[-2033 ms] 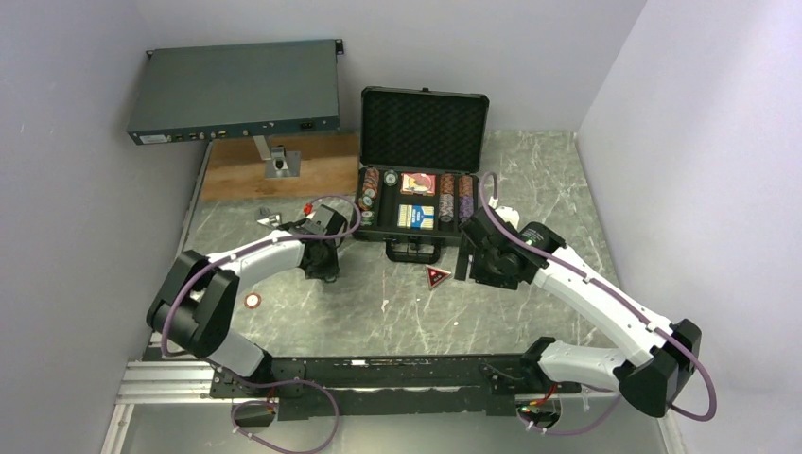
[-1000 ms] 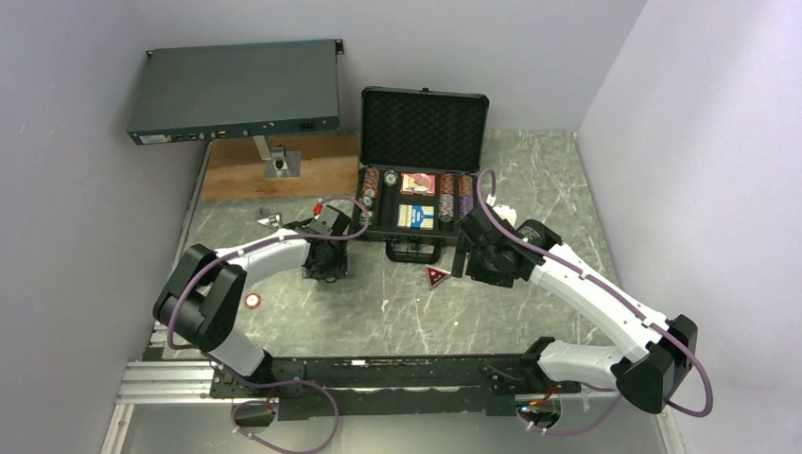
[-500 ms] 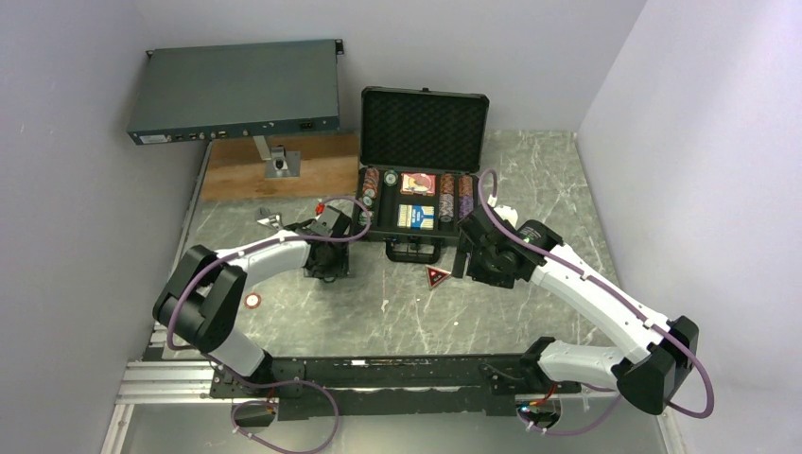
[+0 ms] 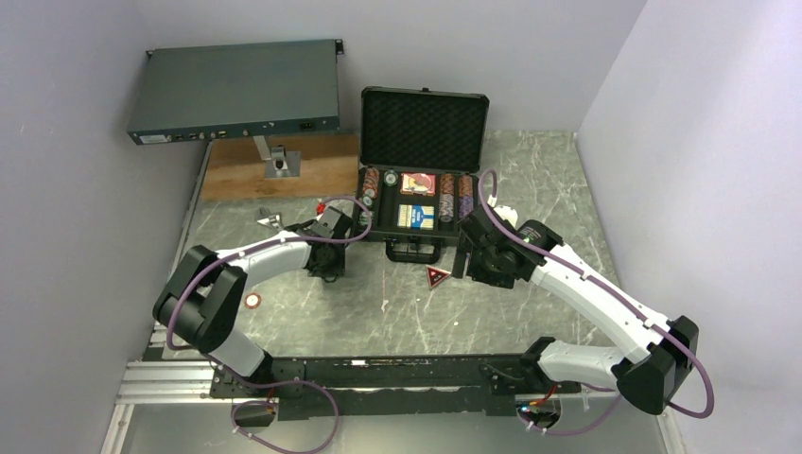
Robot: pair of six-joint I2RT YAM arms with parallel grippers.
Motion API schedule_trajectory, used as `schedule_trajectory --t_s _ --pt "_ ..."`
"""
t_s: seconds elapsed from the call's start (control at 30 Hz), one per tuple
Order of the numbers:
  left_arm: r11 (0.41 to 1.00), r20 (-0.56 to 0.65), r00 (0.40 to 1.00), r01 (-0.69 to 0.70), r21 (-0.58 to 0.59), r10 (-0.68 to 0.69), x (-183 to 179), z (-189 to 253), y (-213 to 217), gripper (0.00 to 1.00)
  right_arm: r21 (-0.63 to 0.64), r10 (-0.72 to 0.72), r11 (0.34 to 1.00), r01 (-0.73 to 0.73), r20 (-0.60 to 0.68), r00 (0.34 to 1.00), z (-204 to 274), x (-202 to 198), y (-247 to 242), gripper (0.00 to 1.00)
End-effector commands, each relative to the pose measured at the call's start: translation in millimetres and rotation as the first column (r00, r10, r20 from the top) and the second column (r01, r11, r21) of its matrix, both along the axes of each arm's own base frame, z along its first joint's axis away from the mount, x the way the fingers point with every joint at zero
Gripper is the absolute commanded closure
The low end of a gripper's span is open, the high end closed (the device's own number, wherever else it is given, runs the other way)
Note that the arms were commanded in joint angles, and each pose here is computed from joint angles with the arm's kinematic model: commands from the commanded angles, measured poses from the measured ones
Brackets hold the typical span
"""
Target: Pack up texas hold em set
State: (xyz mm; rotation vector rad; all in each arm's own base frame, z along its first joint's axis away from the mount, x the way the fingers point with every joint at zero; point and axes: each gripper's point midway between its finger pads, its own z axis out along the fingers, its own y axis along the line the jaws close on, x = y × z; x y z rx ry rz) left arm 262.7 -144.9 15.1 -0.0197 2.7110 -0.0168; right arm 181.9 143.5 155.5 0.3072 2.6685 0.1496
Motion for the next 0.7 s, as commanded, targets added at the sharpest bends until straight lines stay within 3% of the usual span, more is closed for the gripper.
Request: schedule_trajectory --t_s 0.0,0.67 --pt "1.000 -0.046 0.999 0.006 -0.031 -0.007 -13 -16 -6 0.67 0.018 -0.010 1.000 0.009 0.021 1.000 6 1 0 0.24" --pt "0.993 0.097 0.995 0.030 -0.117 -0.018 12 63 -24 0.67 0.031 -0.022 0.999 0.021 0.036 0.999 6 3 1 0.24"
